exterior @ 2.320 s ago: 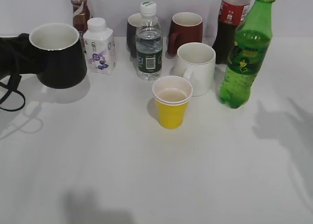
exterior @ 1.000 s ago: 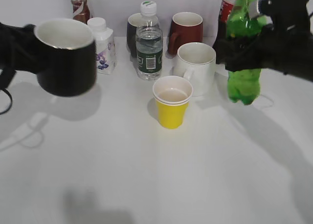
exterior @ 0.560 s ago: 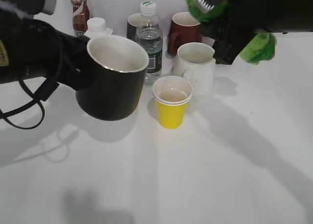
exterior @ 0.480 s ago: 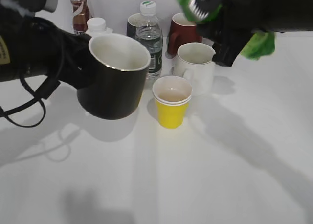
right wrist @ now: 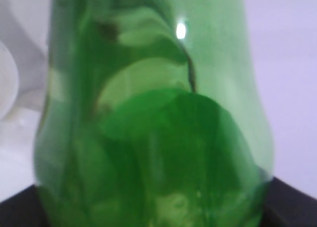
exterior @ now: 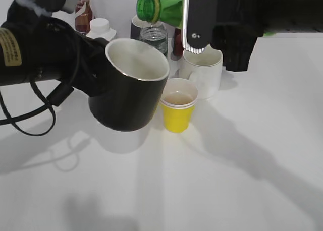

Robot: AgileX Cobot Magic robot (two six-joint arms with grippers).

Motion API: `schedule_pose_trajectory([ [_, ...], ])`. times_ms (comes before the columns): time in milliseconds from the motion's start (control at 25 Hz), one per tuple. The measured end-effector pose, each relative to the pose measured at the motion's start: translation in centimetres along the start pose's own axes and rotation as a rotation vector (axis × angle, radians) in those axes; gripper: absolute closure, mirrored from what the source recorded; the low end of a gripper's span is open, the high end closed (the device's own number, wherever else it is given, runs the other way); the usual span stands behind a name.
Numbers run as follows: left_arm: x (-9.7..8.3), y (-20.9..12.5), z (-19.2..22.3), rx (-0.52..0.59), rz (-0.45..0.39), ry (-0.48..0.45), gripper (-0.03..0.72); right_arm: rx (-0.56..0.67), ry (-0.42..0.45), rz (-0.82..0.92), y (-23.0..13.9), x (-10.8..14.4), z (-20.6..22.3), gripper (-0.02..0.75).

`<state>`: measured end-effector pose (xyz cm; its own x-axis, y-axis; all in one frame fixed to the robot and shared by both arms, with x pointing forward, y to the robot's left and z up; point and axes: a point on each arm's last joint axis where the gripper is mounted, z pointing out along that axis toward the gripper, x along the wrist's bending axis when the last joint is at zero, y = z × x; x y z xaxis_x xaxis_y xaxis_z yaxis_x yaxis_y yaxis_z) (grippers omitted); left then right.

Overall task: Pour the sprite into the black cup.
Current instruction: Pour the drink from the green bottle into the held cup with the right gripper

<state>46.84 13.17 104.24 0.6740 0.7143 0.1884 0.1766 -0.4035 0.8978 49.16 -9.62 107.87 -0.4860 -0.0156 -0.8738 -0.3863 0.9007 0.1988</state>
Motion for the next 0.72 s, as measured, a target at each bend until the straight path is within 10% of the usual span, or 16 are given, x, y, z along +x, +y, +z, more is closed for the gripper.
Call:
schedule_pose_trajectory([
  [720,0.18,0.87,-0.04,0.075,-0.035,0.026,0.635,0.013,-0.049,-0.226,-0.09,-0.45,0.00,0.302],
])
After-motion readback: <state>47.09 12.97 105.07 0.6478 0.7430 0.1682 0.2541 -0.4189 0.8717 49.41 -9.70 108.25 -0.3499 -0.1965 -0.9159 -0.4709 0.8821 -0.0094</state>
